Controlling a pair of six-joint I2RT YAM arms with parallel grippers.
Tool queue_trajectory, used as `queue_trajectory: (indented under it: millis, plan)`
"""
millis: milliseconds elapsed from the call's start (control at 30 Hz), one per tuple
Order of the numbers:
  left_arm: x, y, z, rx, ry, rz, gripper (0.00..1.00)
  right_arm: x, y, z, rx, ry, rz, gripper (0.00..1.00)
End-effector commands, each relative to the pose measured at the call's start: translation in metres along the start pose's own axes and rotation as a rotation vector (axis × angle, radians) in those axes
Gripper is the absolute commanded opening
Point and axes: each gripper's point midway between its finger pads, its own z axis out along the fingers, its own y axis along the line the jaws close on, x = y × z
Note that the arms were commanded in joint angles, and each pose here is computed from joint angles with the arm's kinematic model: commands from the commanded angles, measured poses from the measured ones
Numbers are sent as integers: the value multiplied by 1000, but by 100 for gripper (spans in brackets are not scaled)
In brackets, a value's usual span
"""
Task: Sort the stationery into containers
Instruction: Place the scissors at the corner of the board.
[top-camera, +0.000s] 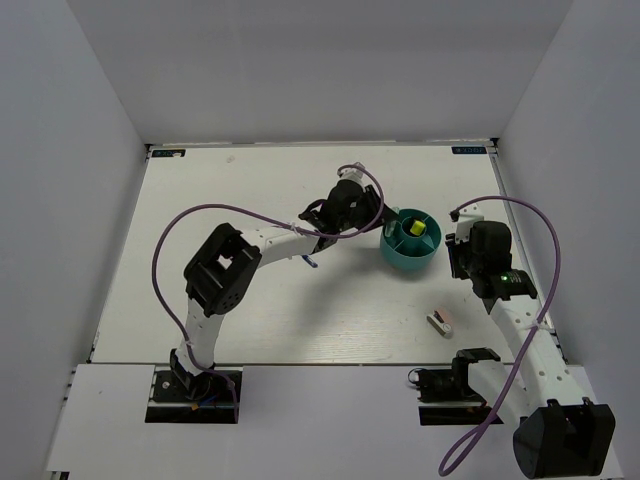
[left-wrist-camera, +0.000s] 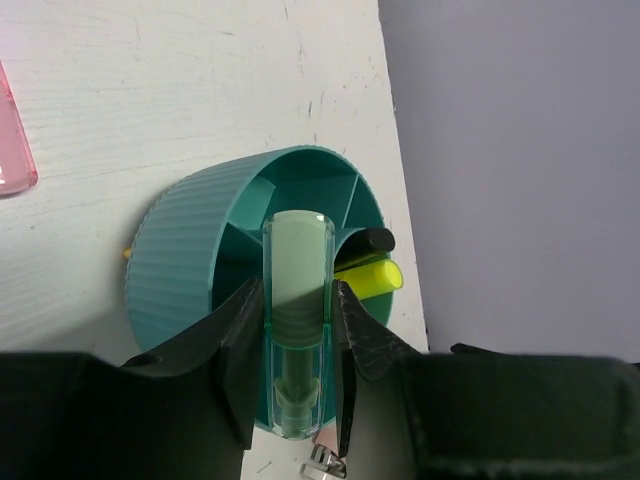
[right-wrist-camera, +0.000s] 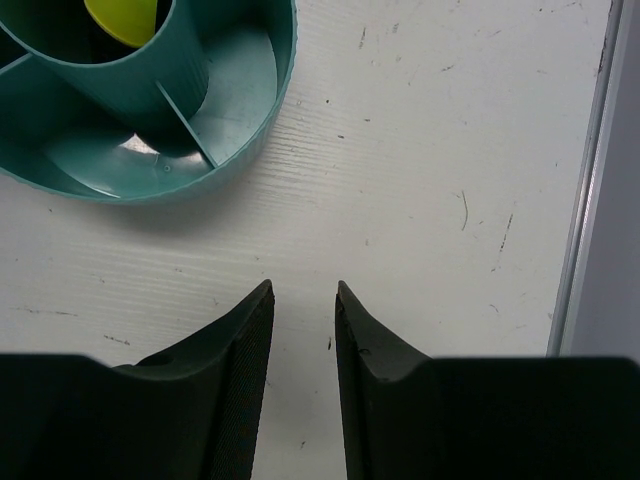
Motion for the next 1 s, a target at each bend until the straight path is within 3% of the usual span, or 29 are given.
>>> queue_trajectory:
  millis: [0,467,567,733,967]
  plan:
    - [-10,-10,0,22,-54,-34,5,-12,-5,-3,21,-49,7,35]
    - [-5,-3,9,12,-50,-69,10,-13,-5,-4,20,-56,2,35]
    - [-3,-2,12,8,-51,-69,15,-12,-6,-3,24,-52,4,35]
    - [-4,-1,12,1,-54,-66,31,-12,-6,-3,25,-52,3,35]
    - [-5,0,11,-9,-55,-65,38,-13,-5,-3,22,-54,3,35]
